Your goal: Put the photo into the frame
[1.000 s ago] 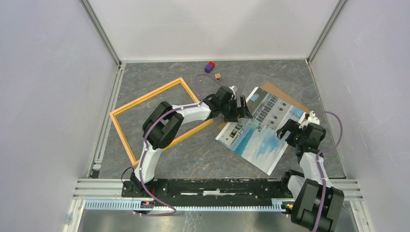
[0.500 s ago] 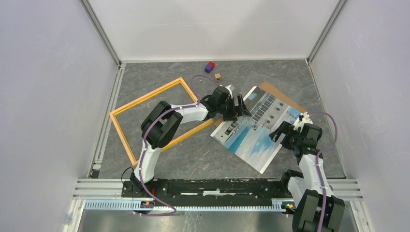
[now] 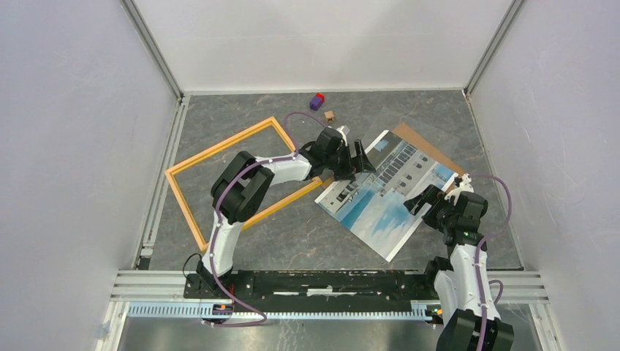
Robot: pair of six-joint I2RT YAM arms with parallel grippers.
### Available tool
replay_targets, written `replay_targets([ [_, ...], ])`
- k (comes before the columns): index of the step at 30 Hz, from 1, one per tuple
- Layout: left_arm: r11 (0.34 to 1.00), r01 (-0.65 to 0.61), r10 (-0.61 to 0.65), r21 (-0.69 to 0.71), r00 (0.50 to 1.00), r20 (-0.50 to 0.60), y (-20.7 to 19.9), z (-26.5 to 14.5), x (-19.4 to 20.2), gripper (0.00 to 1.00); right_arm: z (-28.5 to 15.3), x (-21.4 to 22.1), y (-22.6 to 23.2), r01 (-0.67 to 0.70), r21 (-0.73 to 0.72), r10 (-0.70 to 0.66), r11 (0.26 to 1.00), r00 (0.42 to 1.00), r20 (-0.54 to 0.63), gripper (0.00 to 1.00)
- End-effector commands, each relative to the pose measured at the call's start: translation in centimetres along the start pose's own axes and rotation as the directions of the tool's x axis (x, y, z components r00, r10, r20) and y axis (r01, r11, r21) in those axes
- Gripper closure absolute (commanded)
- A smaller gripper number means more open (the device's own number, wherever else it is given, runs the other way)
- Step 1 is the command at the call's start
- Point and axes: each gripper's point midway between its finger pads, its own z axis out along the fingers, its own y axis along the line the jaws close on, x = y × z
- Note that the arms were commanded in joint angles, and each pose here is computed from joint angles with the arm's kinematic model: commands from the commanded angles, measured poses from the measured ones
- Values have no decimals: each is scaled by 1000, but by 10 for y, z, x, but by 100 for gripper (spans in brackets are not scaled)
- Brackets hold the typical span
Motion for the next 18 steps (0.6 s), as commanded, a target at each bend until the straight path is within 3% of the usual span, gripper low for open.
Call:
replay_targets([
  [1, 997, -18, 15, -69, 999, -38, 26, -4, 10, 0, -2, -2, 18, -13, -89, 14, 996, 1000, 16, 2],
  [8, 997, -44, 43, -64, 999, -21, 24, -14, -6, 0, 2, -7, 22, -15, -122, 22, 992, 998, 51, 2],
  [18, 971, -219, 222, -91, 975, 26, -10, -59, -44, 0, 13, 0, 8, 65, -94, -65, 993, 998, 2, 2],
])
